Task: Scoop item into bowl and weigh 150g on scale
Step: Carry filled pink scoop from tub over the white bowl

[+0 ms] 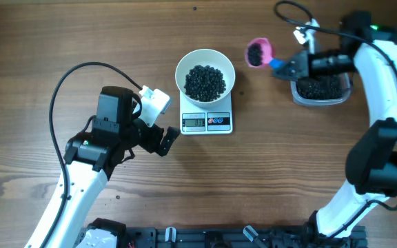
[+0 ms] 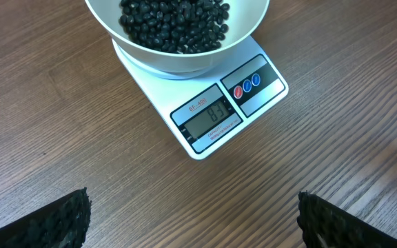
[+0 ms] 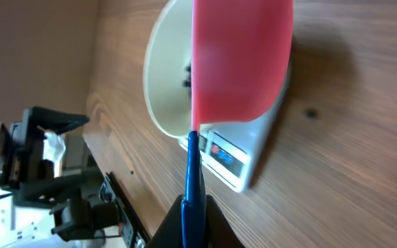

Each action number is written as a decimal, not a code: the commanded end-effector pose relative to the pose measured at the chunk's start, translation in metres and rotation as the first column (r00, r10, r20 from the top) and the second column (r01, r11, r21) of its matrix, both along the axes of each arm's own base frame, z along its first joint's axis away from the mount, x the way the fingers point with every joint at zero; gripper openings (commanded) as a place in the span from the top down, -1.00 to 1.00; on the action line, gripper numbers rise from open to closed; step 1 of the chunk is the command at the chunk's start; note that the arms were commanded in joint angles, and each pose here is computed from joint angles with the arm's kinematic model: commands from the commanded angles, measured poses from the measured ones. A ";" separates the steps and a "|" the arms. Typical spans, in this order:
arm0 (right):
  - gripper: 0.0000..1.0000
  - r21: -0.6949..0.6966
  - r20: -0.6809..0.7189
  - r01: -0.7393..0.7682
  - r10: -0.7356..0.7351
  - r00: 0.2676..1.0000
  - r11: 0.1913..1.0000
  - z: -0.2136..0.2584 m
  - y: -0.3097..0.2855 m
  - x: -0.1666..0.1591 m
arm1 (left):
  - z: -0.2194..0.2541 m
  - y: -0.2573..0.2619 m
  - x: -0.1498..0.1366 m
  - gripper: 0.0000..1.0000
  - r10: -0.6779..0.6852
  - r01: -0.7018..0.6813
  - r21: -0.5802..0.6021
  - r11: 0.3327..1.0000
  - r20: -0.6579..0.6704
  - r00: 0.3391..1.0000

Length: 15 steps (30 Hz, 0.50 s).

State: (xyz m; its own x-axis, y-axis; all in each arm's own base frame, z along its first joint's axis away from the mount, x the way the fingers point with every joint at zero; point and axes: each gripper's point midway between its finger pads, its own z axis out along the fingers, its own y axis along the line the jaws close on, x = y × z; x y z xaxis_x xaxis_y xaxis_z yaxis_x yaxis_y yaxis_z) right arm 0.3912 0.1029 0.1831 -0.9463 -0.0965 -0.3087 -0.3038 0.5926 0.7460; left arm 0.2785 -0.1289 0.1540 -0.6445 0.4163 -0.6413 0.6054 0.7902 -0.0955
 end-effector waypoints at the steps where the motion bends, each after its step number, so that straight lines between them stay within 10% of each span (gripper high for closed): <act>1: 0.91 -0.012 0.081 -0.068 0.069 0.994 0.998 0.027 0.034 0.004 | -0.005 -0.003 -0.003 -1.00 -0.014 0.014 -0.008 1.000 -0.017 1.000; 15: 0.91 -0.575 0.149 -0.036 0.148 0.978 0.818 -0.012 0.082 0.008 | -0.005 -0.003 -0.003 -1.00 -0.014 0.014 -0.008 1.000 -0.017 1.000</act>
